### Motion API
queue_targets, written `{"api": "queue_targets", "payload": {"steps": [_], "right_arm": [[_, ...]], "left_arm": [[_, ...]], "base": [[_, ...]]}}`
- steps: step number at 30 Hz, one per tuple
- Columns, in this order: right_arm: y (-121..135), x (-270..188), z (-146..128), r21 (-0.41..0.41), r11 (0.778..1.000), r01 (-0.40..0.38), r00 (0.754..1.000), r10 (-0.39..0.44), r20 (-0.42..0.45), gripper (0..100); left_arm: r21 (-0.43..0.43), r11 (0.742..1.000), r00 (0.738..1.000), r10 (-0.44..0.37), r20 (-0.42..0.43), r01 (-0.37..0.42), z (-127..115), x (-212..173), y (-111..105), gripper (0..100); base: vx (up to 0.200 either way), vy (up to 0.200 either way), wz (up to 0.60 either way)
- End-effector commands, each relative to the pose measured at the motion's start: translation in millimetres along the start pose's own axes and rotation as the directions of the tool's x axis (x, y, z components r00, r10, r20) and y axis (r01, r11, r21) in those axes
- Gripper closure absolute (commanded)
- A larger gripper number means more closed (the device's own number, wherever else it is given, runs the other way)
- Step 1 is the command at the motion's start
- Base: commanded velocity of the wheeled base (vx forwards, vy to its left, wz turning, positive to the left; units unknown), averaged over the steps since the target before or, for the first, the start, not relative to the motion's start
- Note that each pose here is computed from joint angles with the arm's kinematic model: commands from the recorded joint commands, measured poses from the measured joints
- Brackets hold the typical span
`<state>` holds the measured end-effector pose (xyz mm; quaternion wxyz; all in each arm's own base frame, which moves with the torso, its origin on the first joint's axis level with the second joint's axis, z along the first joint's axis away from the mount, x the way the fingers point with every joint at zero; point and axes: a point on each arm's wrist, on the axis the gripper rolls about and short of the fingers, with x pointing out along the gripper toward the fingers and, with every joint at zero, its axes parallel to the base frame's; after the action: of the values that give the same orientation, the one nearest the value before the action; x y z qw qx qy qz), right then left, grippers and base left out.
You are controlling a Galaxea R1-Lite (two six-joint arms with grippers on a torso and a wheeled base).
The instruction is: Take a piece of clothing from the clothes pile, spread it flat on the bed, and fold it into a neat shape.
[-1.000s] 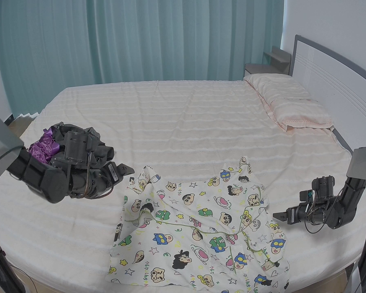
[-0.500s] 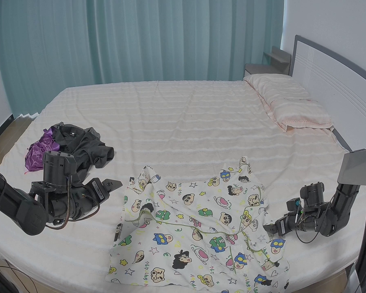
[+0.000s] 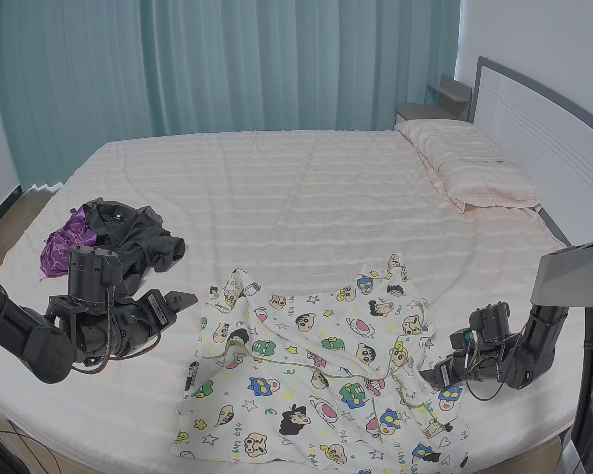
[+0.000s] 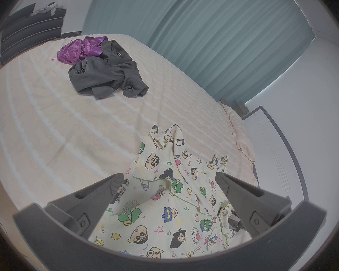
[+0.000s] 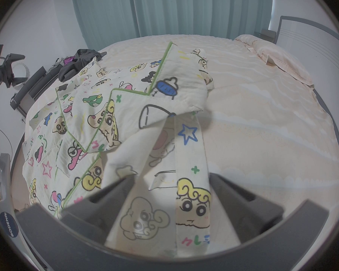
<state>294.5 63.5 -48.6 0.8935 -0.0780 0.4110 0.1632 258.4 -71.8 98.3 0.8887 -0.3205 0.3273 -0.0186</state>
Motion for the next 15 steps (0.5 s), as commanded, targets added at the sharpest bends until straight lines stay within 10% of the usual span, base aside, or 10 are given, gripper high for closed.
{"api": "queue_targets", "payload": {"steps": [1, 15], "right_arm": [[0.2, 0.5, -0.4, 0.005, 1.000, -0.001, 1.000, 0.001, -0.002, 100], [-22.0, -18.5, 7.8, 0.121, 0.992, 0.046, 0.997, -0.052, 0.051, 100]], "left_arm": [[-0.001, 1.000, 1.000, 0.006, -0.006, -0.006, -1.1, 1.8, 1.2, 0], [0.005, 1.000, 1.000, 0.008, -0.008, -0.008, -2.0, 1.7, 1.5, 0]], "base": [[0.000, 0.000, 0.00], [0.000, 0.000, 0.00]]}}
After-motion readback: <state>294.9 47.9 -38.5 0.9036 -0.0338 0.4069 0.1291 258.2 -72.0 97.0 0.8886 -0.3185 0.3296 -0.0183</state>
